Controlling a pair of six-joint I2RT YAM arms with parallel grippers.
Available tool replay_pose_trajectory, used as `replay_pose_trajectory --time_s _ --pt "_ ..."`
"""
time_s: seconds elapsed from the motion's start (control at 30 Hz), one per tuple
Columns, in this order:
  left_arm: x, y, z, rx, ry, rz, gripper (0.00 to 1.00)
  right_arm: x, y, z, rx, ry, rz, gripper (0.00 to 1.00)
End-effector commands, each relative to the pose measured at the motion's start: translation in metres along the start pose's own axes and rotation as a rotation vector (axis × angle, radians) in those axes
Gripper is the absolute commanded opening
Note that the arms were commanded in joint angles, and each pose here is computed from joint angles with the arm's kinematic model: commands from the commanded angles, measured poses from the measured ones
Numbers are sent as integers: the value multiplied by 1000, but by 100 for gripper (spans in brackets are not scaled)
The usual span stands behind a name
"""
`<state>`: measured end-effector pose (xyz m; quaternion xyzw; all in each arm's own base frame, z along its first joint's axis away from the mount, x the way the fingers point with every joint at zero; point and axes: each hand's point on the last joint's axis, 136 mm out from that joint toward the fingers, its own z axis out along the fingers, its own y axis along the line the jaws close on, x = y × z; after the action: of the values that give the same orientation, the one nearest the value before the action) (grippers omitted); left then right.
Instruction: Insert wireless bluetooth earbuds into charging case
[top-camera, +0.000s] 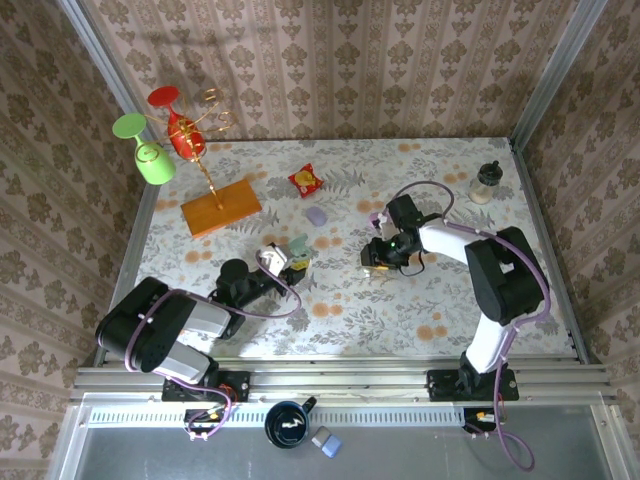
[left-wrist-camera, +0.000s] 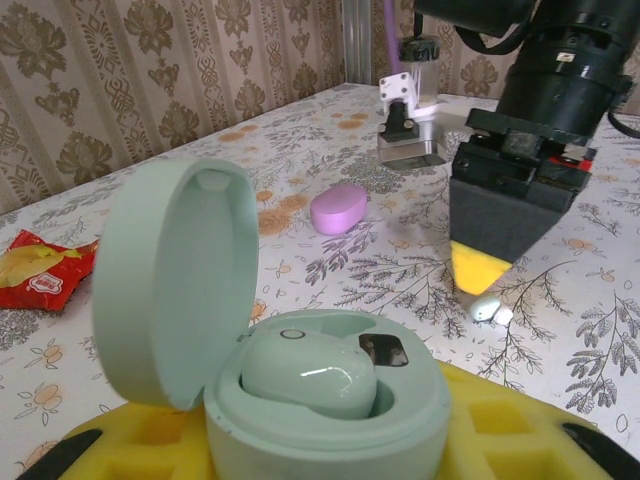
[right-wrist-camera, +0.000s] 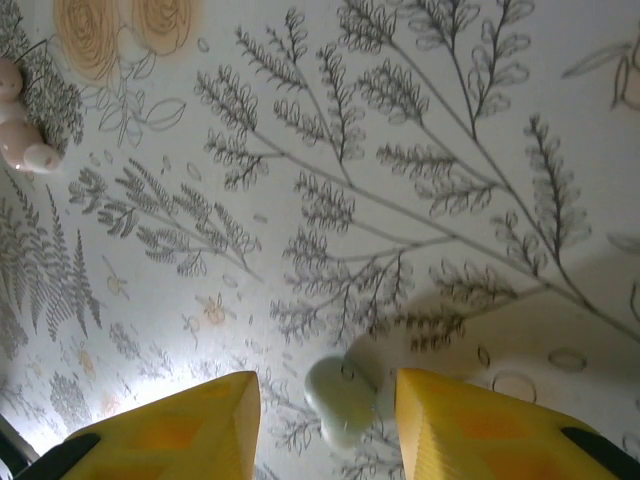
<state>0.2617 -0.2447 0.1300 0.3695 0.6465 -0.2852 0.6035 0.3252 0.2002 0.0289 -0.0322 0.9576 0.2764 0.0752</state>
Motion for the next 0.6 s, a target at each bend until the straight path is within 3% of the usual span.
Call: replay_pose_trajectory --time_s 0.0,0.57 --pt "-10 -1 5 16 -33 35 26 5 2 10 -40 60 -1 42" --pt "-11 -5 7 33 -35 28 26 28 8 12 -144 65 38 36"
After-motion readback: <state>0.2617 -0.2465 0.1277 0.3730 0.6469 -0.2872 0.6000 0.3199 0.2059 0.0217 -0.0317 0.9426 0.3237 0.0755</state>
